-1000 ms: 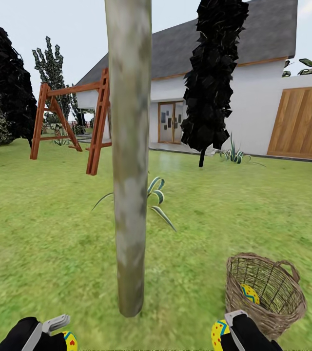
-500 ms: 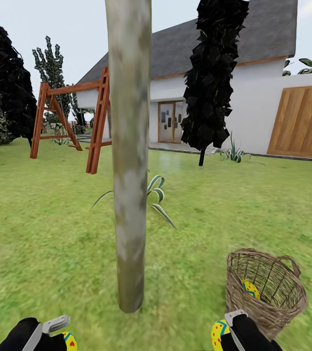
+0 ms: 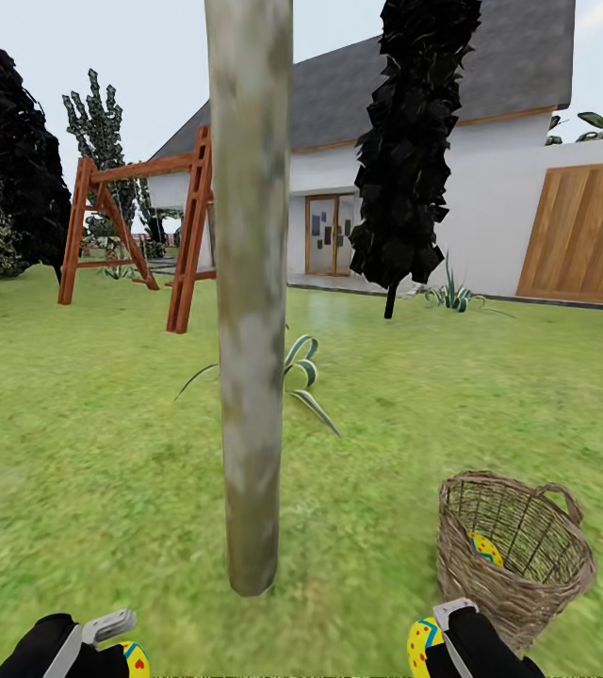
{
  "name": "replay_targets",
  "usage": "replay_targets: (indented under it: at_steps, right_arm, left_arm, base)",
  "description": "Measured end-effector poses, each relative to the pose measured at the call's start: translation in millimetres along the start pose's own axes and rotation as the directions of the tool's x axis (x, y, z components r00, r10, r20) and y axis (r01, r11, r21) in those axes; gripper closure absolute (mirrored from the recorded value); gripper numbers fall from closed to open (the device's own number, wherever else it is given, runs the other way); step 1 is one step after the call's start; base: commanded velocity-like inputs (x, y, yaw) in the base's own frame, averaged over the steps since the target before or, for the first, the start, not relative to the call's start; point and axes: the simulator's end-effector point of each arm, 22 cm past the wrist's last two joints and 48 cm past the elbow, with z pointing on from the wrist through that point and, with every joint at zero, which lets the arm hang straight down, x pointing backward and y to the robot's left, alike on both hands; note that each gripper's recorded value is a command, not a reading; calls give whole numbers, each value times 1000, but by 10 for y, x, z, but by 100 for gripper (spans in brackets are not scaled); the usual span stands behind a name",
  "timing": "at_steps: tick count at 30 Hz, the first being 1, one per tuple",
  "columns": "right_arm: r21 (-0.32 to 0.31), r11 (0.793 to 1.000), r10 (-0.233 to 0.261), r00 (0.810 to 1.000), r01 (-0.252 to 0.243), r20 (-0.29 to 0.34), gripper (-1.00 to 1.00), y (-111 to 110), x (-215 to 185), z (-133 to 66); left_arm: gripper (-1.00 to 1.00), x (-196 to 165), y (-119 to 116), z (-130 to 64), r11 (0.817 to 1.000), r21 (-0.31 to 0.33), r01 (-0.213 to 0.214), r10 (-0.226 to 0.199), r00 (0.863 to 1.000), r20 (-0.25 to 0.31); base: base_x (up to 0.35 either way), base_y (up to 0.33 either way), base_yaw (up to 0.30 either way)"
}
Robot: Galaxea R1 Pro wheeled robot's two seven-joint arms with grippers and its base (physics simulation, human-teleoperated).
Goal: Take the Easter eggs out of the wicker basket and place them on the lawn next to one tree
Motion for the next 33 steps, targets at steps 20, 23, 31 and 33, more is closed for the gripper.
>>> replay_targets:
  at_steps: [20, 23, 31, 33]
  right_arm:
    - [-1, 1000, -1, 1000, 1, 0, 100, 101, 220, 391]
    - [-1, 1000, 0, 1000, 0, 0, 100, 116, 255, 450]
    - [-3, 1000, -3, 1000, 3, -11, 100, 154, 352, 591]
    - [-4, 1000, -3, 1000, 3, -20, 100, 163, 380, 618]
  left_arm:
    - [100, 198, 68, 409, 1000, 3, 4, -4, 1000, 0]
    - [100, 229, 78, 472, 1000, 2, 3, -3, 1000, -1]
    - [100, 313, 108, 617, 1000, -1, 3, -3, 1000, -11]
    - [100, 337, 112, 644, 1000, -1, 5, -5, 1000, -19]
  base:
    - [0, 0, 0]
    - [0, 0, 0]
    - [0, 0, 0]
    - [0, 0, 0]
